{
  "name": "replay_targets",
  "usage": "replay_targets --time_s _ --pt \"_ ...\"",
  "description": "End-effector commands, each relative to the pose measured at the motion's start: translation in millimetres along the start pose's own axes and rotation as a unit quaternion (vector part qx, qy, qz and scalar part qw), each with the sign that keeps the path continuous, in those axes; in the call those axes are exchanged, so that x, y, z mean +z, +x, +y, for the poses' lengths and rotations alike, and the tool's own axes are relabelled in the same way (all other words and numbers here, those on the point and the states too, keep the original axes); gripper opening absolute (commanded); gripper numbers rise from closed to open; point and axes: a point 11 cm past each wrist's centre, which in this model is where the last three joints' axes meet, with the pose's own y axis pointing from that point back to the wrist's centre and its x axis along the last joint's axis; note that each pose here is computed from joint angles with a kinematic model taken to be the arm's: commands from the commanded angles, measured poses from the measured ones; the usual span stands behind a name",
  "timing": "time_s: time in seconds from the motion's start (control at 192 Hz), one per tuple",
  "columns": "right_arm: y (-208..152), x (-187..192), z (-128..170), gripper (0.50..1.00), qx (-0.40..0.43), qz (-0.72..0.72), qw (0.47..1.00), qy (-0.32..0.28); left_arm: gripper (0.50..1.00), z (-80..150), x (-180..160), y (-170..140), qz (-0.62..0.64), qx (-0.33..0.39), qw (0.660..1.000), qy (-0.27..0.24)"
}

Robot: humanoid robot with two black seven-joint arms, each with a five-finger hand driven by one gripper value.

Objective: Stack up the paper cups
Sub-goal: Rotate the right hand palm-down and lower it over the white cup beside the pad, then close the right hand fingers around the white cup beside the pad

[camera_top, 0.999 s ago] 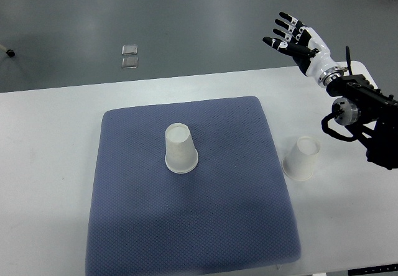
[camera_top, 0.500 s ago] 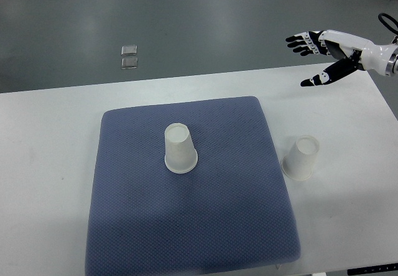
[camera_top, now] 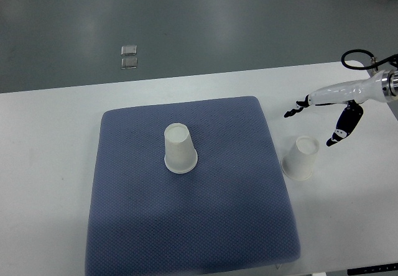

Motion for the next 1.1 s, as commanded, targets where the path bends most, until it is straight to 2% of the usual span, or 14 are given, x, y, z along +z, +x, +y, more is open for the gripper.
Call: replay_targets --time_s 0.0,0.291,0.661,1.093 --pt "-8 4 -6 0.911 -0.001 0.028 1.000 -0.012 1.000 0 0 0 0.000 0.000 1.000 0.000" --pt "-35 14 -17 0.911 -0.010 0.040 0.999 -0.021 1.000 0 0 0 0.000 0.000 1.000 0.000" --pt "-54 21 -44 0.909 0.012 0.034 0.999 -0.019 1.000 0 0 0 0.000 0.000 1.000 0.000" --pt "-72 21 -57 0.909 0.002 0.032 0.999 -0.022 1.000 0 0 0 0.000 0.000 1.000 0.000"
